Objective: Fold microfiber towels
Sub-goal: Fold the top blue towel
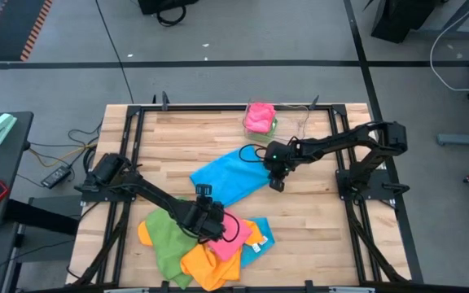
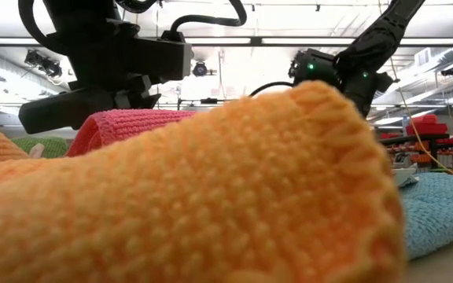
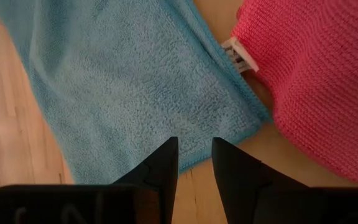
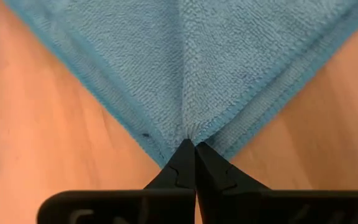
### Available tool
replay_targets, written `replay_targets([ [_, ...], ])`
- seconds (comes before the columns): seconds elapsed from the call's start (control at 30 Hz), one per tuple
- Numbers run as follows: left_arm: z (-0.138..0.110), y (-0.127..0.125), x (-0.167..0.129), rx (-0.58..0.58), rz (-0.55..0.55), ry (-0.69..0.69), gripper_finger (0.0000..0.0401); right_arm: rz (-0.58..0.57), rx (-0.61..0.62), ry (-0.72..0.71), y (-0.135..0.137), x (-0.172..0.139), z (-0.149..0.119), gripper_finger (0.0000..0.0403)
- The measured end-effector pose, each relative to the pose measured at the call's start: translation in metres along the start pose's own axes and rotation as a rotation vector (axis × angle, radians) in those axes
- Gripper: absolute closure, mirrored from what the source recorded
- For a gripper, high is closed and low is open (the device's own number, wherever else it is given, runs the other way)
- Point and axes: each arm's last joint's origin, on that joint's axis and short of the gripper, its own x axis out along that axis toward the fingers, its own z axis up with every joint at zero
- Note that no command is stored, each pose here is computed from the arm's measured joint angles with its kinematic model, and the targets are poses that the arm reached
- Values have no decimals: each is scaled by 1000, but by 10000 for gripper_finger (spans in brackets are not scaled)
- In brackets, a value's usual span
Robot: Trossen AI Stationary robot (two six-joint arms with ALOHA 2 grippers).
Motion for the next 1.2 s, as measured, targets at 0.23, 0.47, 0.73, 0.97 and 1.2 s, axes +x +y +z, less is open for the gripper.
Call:
replay_targets([
  [0.23, 6, -3, 1, -30, -21, -67, 286, -25, -8, 7, -1, -1, -1, 388],
  [0.47, 1, -5, 5, 51, -16, -56, 225, -39, 0, 7, -1, 0, -1, 386],
  [0.73, -10, -14, 8, 204, 22, -56, 177, -45, -2, 1, -1, 0, -1, 384],
  [0.97, -11, -19, 8, 236, 92, -110, 177, -45, -6, 0, -1, 0, 0, 384],
  [1.2, -10, -19, 8, 226, 95, -123, 210, -46, -7, -4, -1, 0, 0, 384],
])
